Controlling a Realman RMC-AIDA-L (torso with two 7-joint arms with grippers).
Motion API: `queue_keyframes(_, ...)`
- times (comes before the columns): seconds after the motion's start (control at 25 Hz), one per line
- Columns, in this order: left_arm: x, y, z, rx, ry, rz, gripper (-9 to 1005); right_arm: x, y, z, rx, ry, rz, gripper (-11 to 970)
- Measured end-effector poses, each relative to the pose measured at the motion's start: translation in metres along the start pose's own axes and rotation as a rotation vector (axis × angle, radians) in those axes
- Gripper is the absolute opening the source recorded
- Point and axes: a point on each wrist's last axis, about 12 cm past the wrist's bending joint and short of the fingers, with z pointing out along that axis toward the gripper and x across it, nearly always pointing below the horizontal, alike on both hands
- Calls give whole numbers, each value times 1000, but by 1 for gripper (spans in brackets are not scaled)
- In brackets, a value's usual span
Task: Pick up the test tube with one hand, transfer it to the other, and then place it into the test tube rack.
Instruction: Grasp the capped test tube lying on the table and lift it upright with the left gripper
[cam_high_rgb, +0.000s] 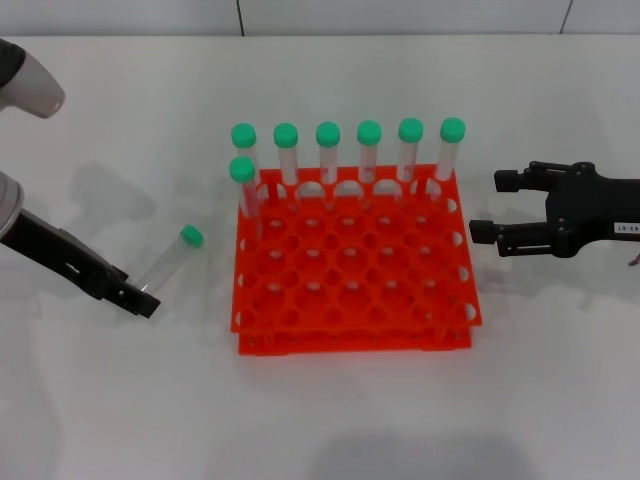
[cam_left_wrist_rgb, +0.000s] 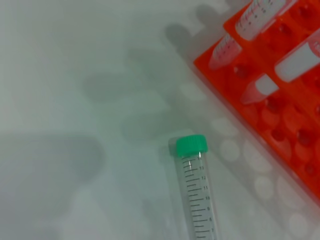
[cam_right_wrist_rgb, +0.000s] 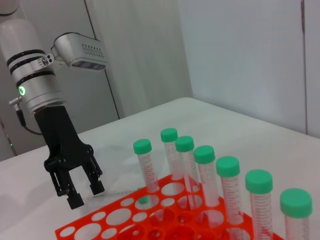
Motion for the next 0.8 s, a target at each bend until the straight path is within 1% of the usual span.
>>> queue_keyframes(0.12,-1,1,0,-7,-3,0,827,0,0,0,0,0,0,853)
queue_keyframes(0.32,-2,0,1,-11,10,9,653,1,0,-1,1,1,4,853)
queue_keyframes(0.8,-4,-3,4,-10,27,22,640,1,0,-1,1,1,4,852)
